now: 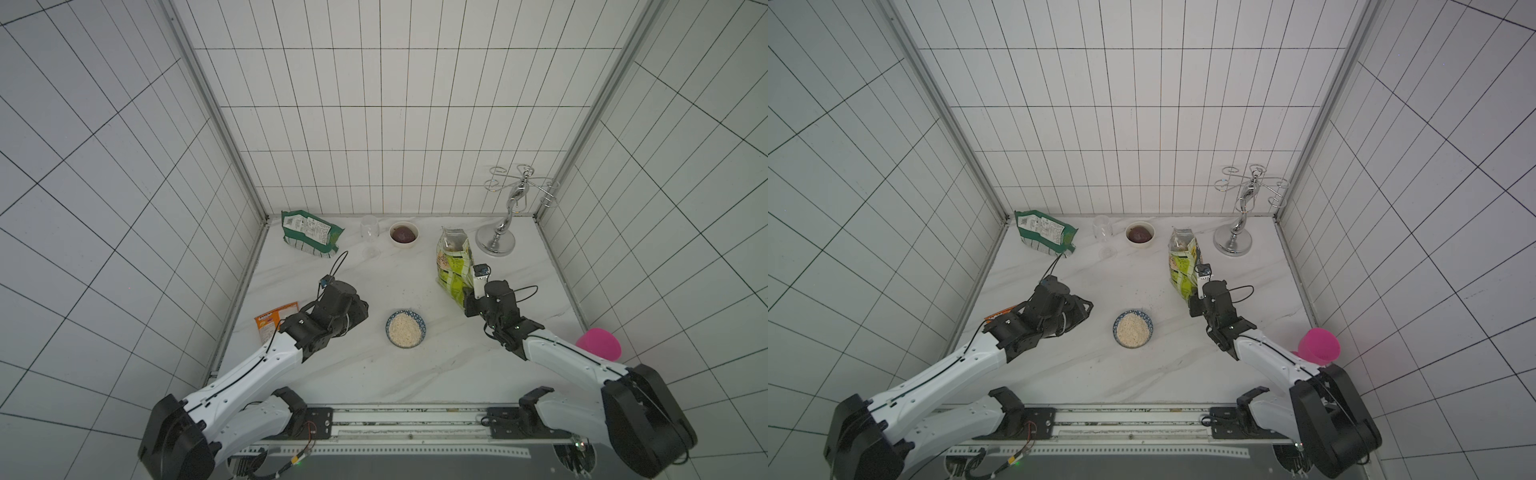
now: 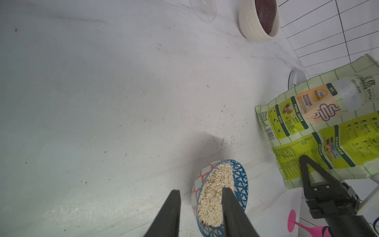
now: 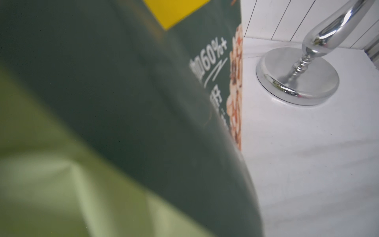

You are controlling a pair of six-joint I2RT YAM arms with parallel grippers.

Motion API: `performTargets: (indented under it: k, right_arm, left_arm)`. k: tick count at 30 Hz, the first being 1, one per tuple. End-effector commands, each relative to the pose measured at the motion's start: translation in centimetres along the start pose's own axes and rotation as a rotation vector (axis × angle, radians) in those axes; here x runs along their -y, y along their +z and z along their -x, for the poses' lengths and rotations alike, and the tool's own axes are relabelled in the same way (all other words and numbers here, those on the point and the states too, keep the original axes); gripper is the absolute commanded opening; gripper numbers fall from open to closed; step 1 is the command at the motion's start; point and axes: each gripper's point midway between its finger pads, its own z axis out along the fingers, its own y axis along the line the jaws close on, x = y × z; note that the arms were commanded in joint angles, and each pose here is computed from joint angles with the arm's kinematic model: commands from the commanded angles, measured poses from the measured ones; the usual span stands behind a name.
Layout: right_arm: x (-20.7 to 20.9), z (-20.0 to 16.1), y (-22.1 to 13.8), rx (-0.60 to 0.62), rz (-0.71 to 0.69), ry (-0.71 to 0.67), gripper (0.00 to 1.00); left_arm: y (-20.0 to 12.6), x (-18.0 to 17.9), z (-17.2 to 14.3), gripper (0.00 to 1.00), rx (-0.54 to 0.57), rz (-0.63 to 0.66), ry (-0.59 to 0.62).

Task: Pour the oats into the breakfast bowl
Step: Place the oats bag at the center of the board.

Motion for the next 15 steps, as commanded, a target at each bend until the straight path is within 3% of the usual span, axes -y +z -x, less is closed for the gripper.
performTargets:
  k: [1,9,13,15]
  right_arm:
    - [-0.5,2.4,-0.1,0.158,0.042,0.078,0.16]
    - [-0.2,-1.3,-1.4,0.092,0.041,0.150,0.56]
    - [-0.3,-1.6,-3.5,0.073,0.040,0.150,0.69]
    - [-0.3,-1.4,-4.8,0.059,0.042,0.149,0.81]
  left_arm:
    - [0.0,-0.6,0.2,0.38,0.026,-0.004,0.013]
    - [-0.5,-1.2,0.8,0.46,0.076,-0.004,0.013]
    - [-0.5,-1.1,0.9,0.48,0.082,-0.001,0.023]
    - [-0.5,-1.1,1.0,0.49,0.084,0.001,0.030]
